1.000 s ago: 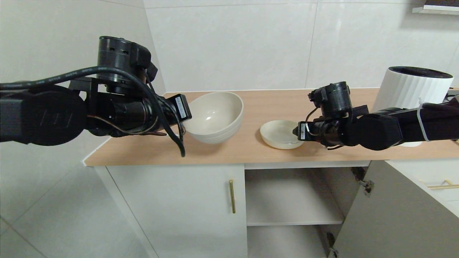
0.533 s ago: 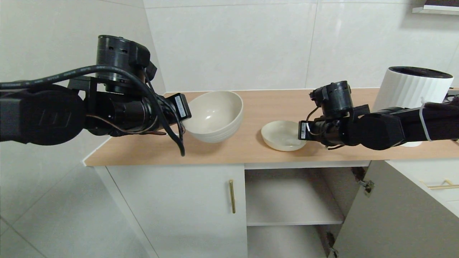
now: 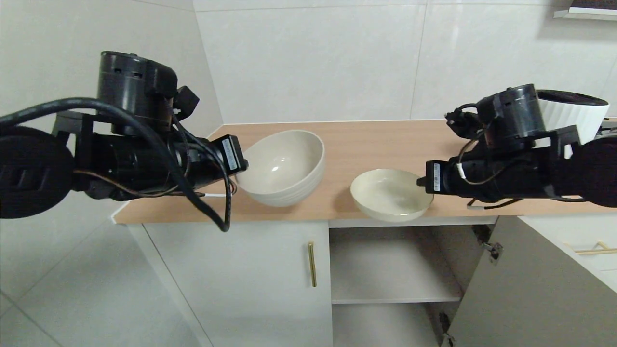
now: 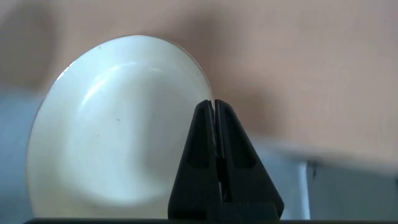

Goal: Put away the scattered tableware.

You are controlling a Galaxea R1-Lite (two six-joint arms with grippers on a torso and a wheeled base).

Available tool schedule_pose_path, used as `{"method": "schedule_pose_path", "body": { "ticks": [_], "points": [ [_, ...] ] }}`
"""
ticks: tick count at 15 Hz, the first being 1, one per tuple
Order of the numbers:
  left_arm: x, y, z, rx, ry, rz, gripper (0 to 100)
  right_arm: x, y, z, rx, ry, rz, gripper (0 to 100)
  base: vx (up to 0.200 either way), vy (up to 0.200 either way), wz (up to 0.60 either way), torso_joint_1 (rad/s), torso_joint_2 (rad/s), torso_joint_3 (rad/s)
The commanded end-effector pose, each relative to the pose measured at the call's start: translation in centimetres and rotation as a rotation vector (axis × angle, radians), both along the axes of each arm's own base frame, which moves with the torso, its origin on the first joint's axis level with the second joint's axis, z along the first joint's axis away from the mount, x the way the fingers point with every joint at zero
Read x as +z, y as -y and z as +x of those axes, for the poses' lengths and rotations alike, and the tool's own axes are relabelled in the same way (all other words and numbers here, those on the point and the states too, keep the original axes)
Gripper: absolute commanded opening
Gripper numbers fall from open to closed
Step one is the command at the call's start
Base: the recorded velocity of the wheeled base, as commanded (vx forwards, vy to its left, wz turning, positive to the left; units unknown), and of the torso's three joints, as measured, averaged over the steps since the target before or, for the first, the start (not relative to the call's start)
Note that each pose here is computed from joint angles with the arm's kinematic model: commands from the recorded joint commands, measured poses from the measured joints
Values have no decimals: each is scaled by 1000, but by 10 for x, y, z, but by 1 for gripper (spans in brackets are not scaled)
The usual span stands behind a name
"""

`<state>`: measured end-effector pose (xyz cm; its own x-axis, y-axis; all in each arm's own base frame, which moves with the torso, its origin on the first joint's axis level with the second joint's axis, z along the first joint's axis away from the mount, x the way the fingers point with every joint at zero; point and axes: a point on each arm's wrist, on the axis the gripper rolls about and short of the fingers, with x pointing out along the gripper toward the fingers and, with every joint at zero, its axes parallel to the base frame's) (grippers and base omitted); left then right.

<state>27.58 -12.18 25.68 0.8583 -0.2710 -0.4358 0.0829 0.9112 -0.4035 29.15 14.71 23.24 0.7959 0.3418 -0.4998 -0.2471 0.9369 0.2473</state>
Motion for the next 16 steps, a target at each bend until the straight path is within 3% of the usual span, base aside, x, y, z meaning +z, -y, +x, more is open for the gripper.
{"method": "schedule_pose_path", "body": {
  "ticks": [1,6,8,12,16],
  "points": [
    [4,-11,-27,-30,6,-19,0,7,19,-41,33,-10,12,0,0,0,0,0,0,0],
    [-28,-22,-50,-45,-98,16,0,-10,31,-58,24,-62,-8,0,0,0,0,0,0,0],
    [-31,-24,-55,-47,-106,20,0,-16,34,-66,25,-78,-17,0,0,0,0,0,0,0],
    [-34,-23,-56,-52,-115,27,0,-16,40,-59,-14,-46,-4,0,-200,0,0,5,6,1],
    [-32,-20,-57,-67,-104,27,0,-25,38,-50,-21,-55,-11,0,0,0,0,0,0,0]
  ]
}}
